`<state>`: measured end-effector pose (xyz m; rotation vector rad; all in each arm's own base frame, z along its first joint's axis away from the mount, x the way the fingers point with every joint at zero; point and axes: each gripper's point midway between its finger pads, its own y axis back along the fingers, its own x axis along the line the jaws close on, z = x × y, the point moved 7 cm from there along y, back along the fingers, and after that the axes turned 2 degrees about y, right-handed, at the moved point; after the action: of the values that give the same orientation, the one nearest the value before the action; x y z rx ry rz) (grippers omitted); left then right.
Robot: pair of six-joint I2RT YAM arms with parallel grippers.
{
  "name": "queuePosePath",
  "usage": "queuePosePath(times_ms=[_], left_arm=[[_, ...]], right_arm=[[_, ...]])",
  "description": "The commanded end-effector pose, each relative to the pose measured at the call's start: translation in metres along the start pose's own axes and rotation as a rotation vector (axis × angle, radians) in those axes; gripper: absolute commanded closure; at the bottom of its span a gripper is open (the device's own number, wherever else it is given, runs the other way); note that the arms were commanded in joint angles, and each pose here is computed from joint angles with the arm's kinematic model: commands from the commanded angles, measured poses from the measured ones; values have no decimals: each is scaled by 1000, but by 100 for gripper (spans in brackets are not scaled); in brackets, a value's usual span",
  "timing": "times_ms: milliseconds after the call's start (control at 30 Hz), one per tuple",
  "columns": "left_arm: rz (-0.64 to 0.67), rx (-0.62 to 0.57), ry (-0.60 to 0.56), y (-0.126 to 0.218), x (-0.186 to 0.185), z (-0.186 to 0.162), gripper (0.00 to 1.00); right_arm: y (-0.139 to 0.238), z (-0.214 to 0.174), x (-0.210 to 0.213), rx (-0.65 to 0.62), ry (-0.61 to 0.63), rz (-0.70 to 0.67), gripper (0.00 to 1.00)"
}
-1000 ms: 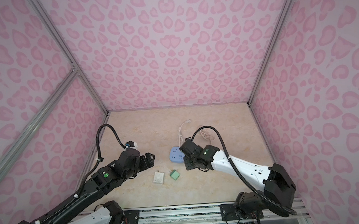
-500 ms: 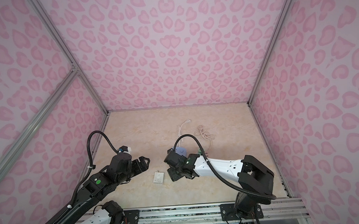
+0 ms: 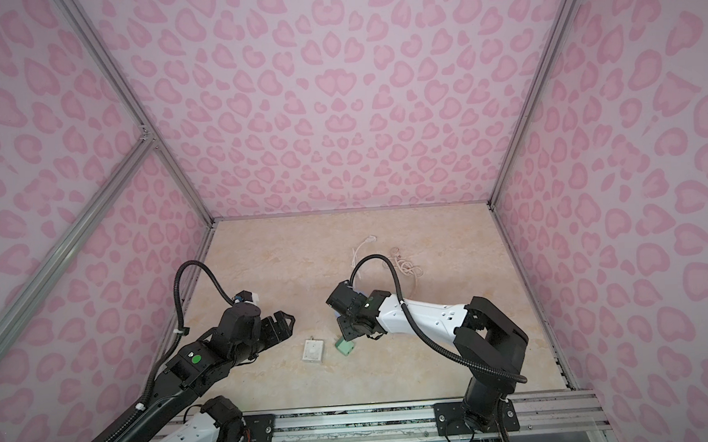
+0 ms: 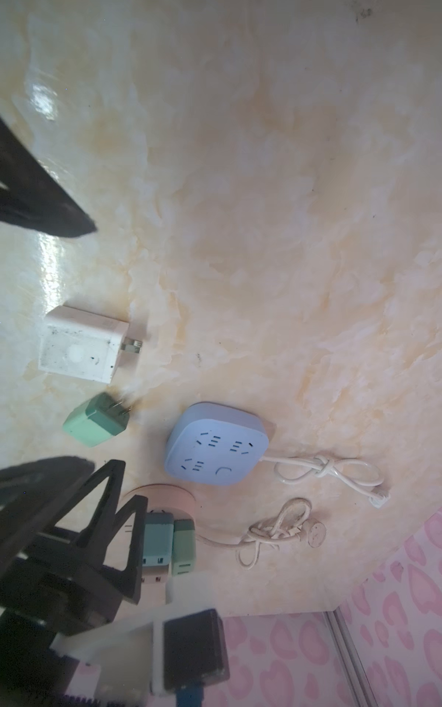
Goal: Insert the plug
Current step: 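Move the right gripper down onto the light green plug adapter and close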
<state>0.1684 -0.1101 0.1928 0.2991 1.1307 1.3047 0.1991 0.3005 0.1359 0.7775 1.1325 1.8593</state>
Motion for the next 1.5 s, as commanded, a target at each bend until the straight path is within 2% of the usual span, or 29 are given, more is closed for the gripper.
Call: queuePosePath(times_ms=[0,167,367,833,1033,1267,1467], left_arm=[[-32,-15,-2,1,-7,5,9],[-55,-18,-4,3,-11,7,9],[-66,-9,0,1,-12,6,9],[-60,-6,9,1,-9,5,9],[-63,-5,9,1,-10,5,9],[-61,2,19,0,-8,3,9],[-64,15,22,-1,-8,2,9]], right_arm=[[-1,-1,5,28,36,25,38],[1,-14,23,45,167,104,34],[-3,-27,30,82,236,112,36],[-25,-34,34,145,263,112,38],[-36,-38,33,158,258,98,47],[-43,-40,32,161,248,94,53],[-41,-41,31,185,241,102,72]])
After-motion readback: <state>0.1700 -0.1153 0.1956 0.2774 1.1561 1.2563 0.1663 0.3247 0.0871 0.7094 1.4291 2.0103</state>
